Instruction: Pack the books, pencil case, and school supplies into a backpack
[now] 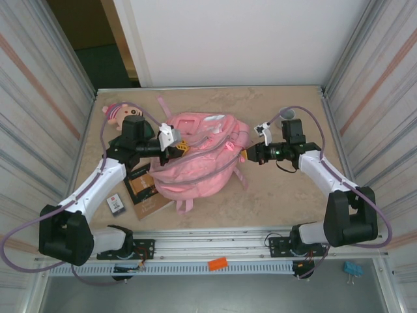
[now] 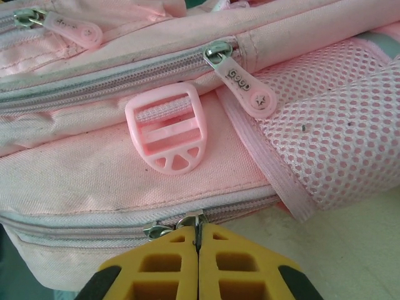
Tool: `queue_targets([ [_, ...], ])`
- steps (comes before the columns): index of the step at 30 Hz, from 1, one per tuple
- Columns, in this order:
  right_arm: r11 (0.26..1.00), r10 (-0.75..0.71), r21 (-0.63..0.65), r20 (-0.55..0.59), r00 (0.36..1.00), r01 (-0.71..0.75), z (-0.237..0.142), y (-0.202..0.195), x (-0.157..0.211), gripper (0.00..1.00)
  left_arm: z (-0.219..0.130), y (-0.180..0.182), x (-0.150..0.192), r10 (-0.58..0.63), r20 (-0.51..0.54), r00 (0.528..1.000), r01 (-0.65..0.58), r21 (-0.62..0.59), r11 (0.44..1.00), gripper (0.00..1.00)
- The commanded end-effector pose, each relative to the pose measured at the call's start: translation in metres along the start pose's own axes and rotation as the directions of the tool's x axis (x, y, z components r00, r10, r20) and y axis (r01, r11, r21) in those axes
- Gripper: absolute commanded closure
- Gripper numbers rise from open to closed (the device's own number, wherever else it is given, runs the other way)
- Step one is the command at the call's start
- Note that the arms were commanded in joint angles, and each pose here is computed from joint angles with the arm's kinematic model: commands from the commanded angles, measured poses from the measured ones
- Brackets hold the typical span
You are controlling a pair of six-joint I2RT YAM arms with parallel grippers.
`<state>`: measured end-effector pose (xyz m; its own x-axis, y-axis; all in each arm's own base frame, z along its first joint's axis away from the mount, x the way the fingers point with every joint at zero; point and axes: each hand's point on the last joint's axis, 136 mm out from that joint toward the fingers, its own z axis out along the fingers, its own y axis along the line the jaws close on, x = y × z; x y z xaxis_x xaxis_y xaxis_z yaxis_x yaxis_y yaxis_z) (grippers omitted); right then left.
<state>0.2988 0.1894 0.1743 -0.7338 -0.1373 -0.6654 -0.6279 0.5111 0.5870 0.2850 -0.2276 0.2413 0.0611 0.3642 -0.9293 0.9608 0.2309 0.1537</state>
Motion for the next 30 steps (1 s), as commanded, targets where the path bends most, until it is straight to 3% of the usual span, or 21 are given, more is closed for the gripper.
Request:
queue_targets([
  [1,0.998,-0.023,0.061,0.017,1.0,0.022,-0.001,-0.011,-0.008,0.97,-0.008,-0.005,-0.037,0.105,0.122,0.987,-0.111,0.044,0.993,1.0],
  [2,0.995,-0.017,0.097,0.011,1.0,0.016,-0.001,-0.017,-0.007,1.0,-0.009,-0.007,-0.038,0.106,0.126,0.986,-0.113,0.051,0.992,1.0],
  [13,0.94,0.005,0.342,0.039,0.999,-0.018,0.003,-0.067,-0.015,1.0,-0.017,-0.026,-0.052,0.088,0.182,0.979,-0.115,0.139,0.984,1.0],
  [23,0.917,0.006,0.394,0.126,0.992,-0.056,0.007,-0.089,-0.034,1.0,-0.02,-0.026,-0.053,0.07,0.168,0.983,-0.092,0.124,0.988,1.0],
  [27,0.949,-0.028,0.315,0.145,0.989,-0.019,-0.002,-0.061,-0.029,0.73,-0.018,-0.009,-0.044,0.059,0.125,0.99,-0.061,0.013,0.998,1.0],
  [30,0.965,-0.061,0.261,0.164,0.985,0.016,-0.014,-0.034,-0.016,0.65,-0.018,-0.01,-0.044,0.055,0.147,0.988,-0.058,0.016,0.998,1.0],
])
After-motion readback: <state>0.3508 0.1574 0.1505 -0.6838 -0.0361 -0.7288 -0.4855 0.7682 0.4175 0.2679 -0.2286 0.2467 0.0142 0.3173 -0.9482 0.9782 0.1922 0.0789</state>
